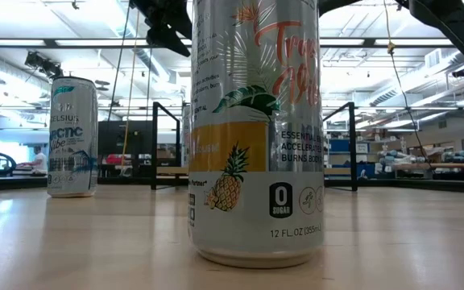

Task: Place canned beverage on shelf
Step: Put the top blue soda can on the shelf

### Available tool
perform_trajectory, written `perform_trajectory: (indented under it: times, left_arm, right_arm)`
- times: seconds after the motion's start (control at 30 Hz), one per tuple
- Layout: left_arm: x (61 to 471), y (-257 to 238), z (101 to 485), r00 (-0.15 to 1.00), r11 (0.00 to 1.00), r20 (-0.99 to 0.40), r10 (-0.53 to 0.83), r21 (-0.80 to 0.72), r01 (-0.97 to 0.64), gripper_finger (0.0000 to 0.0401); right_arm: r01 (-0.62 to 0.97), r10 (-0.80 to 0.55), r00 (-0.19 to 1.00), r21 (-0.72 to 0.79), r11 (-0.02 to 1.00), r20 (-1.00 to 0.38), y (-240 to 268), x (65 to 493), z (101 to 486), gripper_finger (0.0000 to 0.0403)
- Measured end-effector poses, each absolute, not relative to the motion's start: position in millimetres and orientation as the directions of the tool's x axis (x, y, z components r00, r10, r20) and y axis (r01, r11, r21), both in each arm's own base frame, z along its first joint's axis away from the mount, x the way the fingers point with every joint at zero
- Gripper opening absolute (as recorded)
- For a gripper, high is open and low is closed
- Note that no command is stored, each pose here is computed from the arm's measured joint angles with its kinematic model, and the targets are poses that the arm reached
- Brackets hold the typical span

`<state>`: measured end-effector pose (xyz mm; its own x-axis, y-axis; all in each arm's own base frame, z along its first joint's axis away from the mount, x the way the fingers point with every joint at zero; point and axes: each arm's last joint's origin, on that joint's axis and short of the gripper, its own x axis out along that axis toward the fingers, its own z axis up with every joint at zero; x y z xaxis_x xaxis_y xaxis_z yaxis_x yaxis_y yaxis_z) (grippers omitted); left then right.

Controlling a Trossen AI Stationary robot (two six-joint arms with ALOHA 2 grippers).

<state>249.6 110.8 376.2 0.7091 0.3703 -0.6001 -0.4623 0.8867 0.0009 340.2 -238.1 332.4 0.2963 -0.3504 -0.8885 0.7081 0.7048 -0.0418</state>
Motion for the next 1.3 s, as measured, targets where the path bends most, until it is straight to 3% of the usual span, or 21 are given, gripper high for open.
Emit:
perform_trajectory:
  times: [0.5,0.83,1.3]
  left_arm:
    - [249.5,110.8,376.3,0.709,0.887,-0.6,0.37,0.001,-0.462,0.0311]
    - [249.5,110.8,376.3,0.709,0.887,-0.6,0.37,0.001,-0.462,0.0311]
    - [249.5,110.8,376.3,0.709,0.887,-0.6,0.371,0.001,-0.463,0.0311]
  right_arm:
    - [0.55,-0.277,0.394,-0.017,0.835,-0.877,-199.1,367.8,334.5,0.0181]
    - [0.544,-0.27,0.455,0.025,0.838,-0.849,-202.0,377.2,323.3,0.0181]
    - [0.565,-0.271,0.454,0.038,0.824,-0.849,-204.1,377.6,317.5,0.0181]
